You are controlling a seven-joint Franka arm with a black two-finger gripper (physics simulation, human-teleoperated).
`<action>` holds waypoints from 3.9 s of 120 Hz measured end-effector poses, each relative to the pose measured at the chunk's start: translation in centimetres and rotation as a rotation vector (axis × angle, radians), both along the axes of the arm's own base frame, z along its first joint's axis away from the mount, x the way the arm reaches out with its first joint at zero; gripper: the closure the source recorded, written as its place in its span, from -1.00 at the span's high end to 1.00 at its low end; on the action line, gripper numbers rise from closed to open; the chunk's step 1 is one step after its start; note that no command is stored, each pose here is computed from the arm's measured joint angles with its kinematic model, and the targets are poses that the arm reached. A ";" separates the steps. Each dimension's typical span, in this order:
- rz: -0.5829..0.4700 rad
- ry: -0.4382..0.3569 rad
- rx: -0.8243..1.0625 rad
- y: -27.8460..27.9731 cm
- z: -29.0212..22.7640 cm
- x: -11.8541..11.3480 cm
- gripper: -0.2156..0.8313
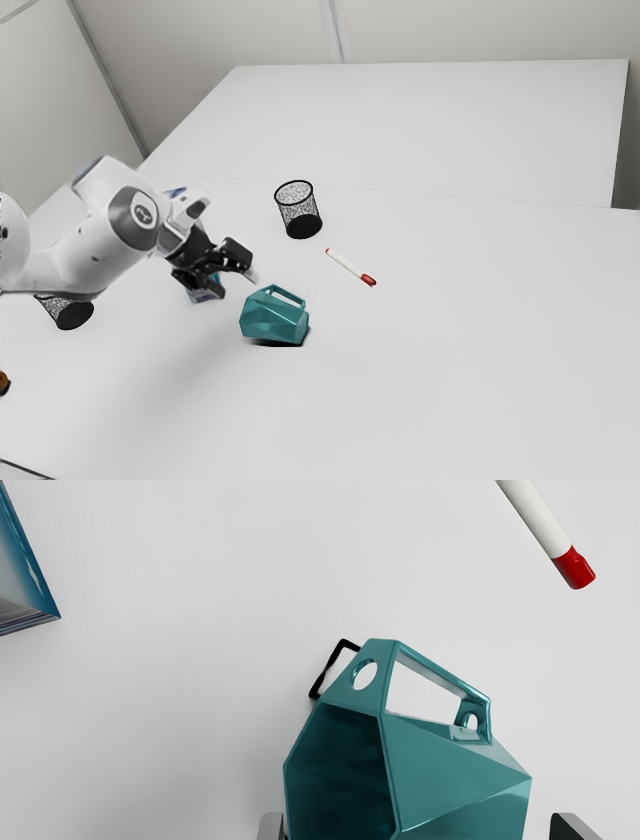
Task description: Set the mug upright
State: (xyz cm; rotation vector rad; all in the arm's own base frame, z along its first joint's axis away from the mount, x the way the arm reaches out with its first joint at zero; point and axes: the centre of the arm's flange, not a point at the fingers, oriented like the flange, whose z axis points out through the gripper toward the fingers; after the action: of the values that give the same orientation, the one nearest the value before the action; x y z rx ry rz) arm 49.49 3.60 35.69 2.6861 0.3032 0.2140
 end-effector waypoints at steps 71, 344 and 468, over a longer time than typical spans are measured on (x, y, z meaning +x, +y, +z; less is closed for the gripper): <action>0.042 -0.167 -0.208 1.7 -6.2 -0.7 0.53; -0.775 -0.021 0.298 -8.9 5.1 -1.3 -0.90; -0.430 0.111 0.526 -11.2 -2.4 2.3 -0.90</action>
State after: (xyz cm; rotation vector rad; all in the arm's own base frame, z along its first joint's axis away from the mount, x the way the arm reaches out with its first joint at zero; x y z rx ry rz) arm 51.83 -7.63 33.26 3.1987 -0.3531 0.0099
